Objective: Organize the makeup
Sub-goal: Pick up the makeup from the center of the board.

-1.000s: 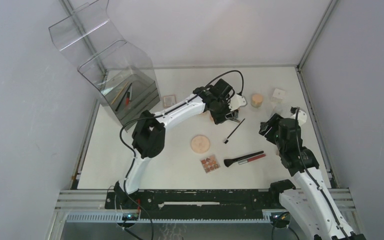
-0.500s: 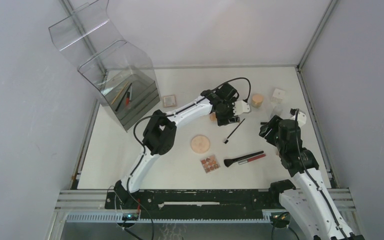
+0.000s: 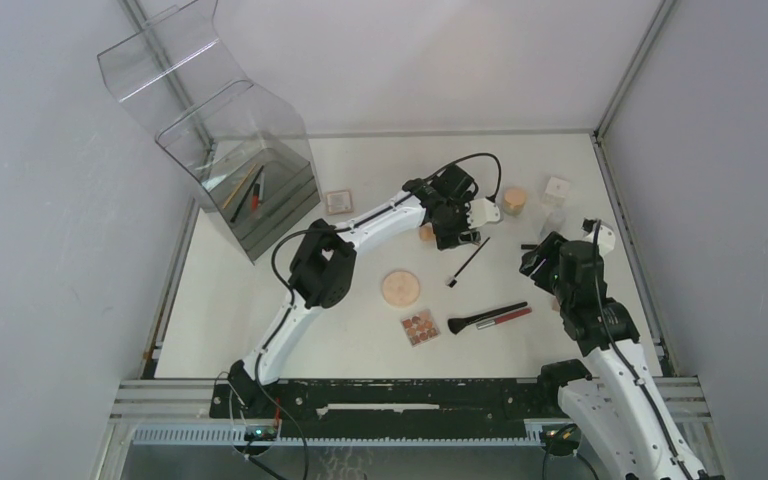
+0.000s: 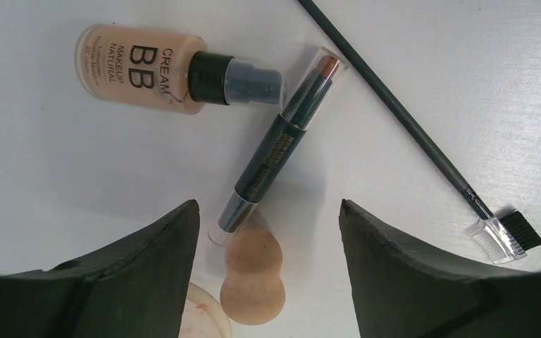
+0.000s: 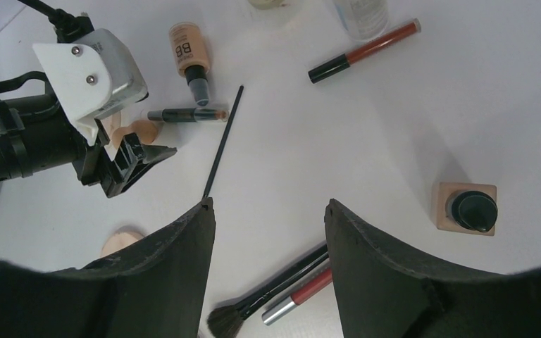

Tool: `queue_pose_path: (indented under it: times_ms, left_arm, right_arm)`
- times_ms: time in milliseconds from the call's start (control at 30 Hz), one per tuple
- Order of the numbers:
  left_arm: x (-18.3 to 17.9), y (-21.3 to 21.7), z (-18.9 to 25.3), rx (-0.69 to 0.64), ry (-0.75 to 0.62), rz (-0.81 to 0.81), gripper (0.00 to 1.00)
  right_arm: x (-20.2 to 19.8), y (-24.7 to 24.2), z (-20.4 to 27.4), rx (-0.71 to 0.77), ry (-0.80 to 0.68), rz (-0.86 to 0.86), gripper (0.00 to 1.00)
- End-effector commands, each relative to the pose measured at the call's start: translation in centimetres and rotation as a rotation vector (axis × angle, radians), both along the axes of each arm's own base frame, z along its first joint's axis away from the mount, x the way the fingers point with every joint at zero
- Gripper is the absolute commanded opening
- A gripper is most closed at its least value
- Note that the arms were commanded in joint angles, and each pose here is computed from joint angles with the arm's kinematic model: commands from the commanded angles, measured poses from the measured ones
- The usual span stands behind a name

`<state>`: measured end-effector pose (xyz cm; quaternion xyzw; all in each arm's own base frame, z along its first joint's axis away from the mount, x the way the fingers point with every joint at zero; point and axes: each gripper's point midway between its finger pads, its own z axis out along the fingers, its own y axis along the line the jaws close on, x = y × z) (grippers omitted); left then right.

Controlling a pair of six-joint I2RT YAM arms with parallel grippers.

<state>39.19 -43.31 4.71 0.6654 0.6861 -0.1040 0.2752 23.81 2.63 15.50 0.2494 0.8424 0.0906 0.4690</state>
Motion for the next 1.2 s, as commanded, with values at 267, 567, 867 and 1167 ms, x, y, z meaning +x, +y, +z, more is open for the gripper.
queue_pose_path:
  times_ms: [267,567,867,1167]
  left_arm:
    - [-0.5,-1.2,2.2,-0.066,0.048,-0.005,0.91]
    - [-1.4,-0.6,2.5,-0.055,0.066,-0.039,0.90]
    - [-0.6,-0.2,14.8,-0.238,-0.112,0.042,0.90]
    - [-1.7,7.0,22.9,-0.427,-0.089,0.395,0.86]
  right_arm:
    - [0.8,0.4,0.7,0.011,-0.036,0.022,0.66]
    - [0.8,0.6,0.8,0.026,-0.036,0.026,0.66]
    - [1.8,2.0,0.6,0.031,-0.033,0.113,0.67]
    - [5.1,9.2,-0.1,-0.031,0.043,0.522,0.65]
